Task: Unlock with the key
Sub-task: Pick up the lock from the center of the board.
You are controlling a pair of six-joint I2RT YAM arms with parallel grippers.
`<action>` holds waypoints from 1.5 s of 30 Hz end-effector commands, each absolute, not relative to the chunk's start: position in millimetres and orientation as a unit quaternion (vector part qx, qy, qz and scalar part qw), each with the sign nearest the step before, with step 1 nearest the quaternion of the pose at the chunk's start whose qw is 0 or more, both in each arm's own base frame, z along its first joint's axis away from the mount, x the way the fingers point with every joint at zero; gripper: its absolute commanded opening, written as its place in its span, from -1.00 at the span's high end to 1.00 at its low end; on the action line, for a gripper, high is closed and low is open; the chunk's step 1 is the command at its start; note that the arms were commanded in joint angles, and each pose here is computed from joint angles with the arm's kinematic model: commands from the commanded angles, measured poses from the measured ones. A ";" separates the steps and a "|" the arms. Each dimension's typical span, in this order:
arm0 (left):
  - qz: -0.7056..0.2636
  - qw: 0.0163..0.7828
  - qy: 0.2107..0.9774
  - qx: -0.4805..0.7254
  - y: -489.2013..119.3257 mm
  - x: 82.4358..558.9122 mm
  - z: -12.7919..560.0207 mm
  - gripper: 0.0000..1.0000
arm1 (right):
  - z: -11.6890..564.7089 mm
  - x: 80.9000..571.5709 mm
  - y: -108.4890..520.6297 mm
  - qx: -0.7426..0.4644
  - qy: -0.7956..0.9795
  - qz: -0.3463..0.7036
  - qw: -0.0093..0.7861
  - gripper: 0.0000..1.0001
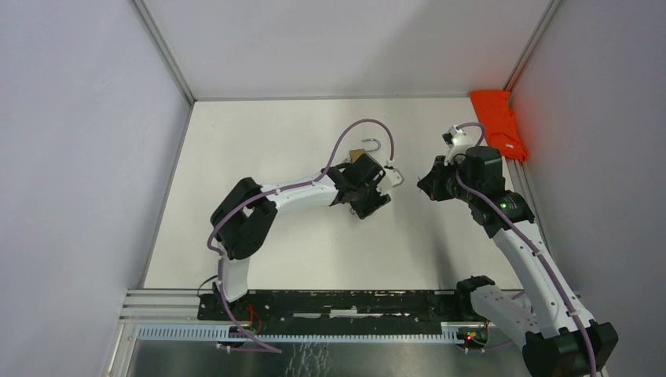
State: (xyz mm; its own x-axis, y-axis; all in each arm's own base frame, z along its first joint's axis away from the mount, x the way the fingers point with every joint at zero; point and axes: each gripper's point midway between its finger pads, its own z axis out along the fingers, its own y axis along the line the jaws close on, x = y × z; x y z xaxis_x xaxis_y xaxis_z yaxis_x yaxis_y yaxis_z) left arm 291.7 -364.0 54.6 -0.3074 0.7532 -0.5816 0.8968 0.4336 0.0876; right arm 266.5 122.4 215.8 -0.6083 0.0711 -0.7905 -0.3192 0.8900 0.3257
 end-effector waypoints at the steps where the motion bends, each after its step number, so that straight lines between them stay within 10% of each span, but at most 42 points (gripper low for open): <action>1: -0.126 0.270 0.784 0.544 -364.6 291.5 48.5 -0.31 | 231.4 268.1 114.2 -0.070 0.864 0.203 0.456 1.00; 35: -0.160 0.226 0.802 0.529 -353.5 288.3 3.7 -0.27 | 252.7 268.2 112.4 -0.069 0.852 0.203 0.477 1.00; 45: -0.155 0.205 0.810 0.527 -349.6 284.4 -1.4 0.41 | 250.2 269.6 113.7 -0.069 0.850 0.207 0.479 1.00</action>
State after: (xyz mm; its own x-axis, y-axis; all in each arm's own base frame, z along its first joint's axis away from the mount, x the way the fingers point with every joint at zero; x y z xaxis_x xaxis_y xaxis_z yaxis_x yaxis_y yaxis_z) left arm 295.4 -356.5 18.5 -0.3399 0.7573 -0.5577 0.9107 0.4129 0.0057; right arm 262.9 114.9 228.4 -0.5936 0.0633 -0.8023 -0.3048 0.9050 0.2969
